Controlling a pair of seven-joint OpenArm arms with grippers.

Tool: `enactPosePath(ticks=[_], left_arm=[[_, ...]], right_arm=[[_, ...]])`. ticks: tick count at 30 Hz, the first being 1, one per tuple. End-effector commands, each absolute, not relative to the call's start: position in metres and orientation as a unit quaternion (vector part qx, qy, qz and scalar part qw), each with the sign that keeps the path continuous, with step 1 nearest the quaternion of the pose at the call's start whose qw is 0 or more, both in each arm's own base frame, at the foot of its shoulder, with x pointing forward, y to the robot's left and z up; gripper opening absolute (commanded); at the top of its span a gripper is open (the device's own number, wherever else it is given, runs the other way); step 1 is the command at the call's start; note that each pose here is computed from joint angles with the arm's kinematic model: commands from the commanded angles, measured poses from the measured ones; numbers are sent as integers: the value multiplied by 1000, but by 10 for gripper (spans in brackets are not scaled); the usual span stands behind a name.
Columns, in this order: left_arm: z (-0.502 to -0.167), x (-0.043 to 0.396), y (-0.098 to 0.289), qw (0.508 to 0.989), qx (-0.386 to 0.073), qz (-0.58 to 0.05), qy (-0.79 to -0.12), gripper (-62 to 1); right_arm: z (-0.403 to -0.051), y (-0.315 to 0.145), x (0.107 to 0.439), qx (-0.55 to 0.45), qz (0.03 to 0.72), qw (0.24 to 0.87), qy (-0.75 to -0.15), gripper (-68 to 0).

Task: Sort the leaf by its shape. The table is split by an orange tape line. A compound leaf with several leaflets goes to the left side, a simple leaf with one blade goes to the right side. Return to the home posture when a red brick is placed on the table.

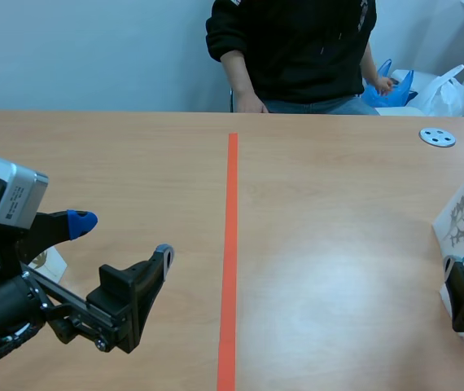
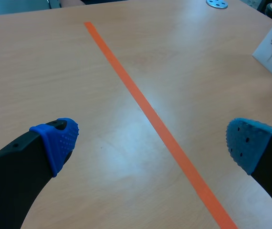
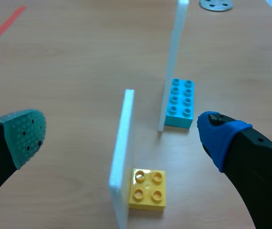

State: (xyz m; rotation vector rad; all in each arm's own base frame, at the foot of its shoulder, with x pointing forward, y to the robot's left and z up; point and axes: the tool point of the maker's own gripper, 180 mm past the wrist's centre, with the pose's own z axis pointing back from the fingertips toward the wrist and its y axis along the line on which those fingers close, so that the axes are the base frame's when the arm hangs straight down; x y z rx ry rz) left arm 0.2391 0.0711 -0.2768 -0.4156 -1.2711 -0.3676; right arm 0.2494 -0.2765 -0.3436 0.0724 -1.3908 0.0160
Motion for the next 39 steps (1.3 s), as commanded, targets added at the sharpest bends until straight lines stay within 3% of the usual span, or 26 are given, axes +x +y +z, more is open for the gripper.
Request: enactPosePath(ticks=[1,10,19,39], left_arm=[[-265,242,71,758,-193,-167,-600,14],[-265,242,71,758,-193,-167,-600,14],[-266,242,71,759,-193,-167,-599,14],[-266,242,71,758,-193,-167,-600,14]], right_arm=[[-321,-278,255,30,22,748,-663,4],[-278,-274,243,19,67,736,-674,4],[-243,-243,241,52,125,725,-676,4],[-223,-228,255,81,155,702,-691,4]])
